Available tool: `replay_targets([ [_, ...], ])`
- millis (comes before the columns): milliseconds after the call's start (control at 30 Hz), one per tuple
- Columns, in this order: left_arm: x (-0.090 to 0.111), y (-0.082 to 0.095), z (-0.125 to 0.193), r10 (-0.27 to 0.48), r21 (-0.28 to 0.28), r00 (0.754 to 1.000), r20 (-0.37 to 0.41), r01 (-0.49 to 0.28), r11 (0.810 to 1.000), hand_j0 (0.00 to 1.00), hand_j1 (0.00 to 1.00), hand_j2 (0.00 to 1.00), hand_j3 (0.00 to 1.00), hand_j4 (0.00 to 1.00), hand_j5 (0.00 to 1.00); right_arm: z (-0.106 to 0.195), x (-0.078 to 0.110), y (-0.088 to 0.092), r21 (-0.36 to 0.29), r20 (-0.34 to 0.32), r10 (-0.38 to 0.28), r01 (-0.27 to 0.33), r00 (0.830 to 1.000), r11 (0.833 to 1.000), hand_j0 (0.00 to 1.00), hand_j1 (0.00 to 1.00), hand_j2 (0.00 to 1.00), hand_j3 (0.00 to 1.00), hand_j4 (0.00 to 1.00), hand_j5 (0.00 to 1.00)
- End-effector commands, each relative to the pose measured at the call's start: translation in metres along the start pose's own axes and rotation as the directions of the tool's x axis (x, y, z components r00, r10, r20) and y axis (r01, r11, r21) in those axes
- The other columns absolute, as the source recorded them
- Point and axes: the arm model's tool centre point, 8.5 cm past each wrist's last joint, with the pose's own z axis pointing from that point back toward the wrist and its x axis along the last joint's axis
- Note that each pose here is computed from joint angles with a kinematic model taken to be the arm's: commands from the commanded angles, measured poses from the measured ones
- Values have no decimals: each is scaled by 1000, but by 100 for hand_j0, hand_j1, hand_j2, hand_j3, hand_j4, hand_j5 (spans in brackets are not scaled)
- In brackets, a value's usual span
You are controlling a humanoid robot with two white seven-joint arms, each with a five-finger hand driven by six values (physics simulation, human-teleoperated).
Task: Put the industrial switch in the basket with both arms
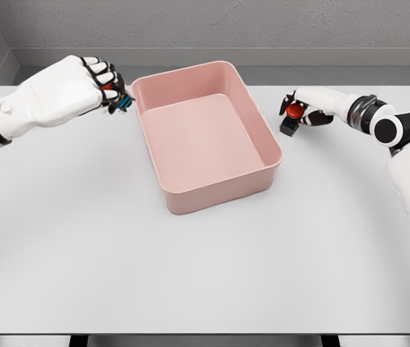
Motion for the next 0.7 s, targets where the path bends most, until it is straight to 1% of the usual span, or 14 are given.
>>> replay_targets([
  [0,12,6,-13,15,50,999,31,-16,999,20,20,20,20,20,20,0,0,0,1,1,-1,1,1000,1000,49,49,49,49,49,49],
  [33,14,7,-14,12,53,999,39,-15,998,20,20,20,20,20,20,0,0,0,2,0,0,0,1000,1000,49,49,49,49,49,49],
  [167,32,5,-38,36,104,996,79,-44,994,20,20,20,20,20,20,0,0,0,1,1,-1,1,1000,1000,49,49,49,49,49,49],
  [200,37,5,-46,19,113,996,91,-29,993,20,20,20,20,20,20,0,1,0,0,2,0,0,1000,1000,49,49,49,49,49,49],
  [233,43,2,-54,20,120,994,103,-32,992,21,21,21,21,21,21,0,0,0,-1,1,-1,1,1000,1000,49,49,49,49,49,49],
  [267,49,-5,-59,-1,99,993,119,-11,995,21,21,21,21,21,21,0,0,0,-1,1,-1,1,1000,1000,49,49,49,49,49,49],
  [300,59,-10,-70,-6,101,990,138,-8,995,21,21,21,21,21,21,1,0,-1,-2,1,0,0,1000,1000,49,49,49,49,49,49],
  [333,59,-15,-75,-3,93,990,138,-10,996,21,21,21,21,21,21,1,0,-2,-5,0,1,-1,1000,1000,47,47,47,47,47,47],
  [400,62,-24,-81,-9,72,990,142,-1,997,21,21,21,21,21,21,2,-1,-4,-7,-1,5,-5,1000,1000,47,47,47,47,47,47],
  [433,67,-29,-90,-2,62,987,162,-8,998,21,21,21,21,21,21,3,-1,-6,-12,-1,7,-7,1000,1000,47,47,47,47,47,47],
  [467,69,-36,-91,7,40,985,170,-14,999,21,21,21,21,21,21,4,-1,-6,-13,-2,8,-8,1000,1000,47,47,47,47,47,47],
  [533,75,-40,-95,2,36,983,181,-8,999,22,22,22,22,22,22,4,0,-9,-20,1,11,-11,1000,1000,47,47,47,47,47,47],
  [600,79,-47,-97,-5,11,981,195,3,1000,23,23,23,23,23,23,6,0,-17,-33,1,16,-16,1000,999,47,47,47,47,47,47],
  [667,81,-47,-100,-9,15,980,199,6,1000,23,23,23,23,23,23,7,1,-24,-45,5,18,-18,1000,999,47,47,47,47,47,47],
])
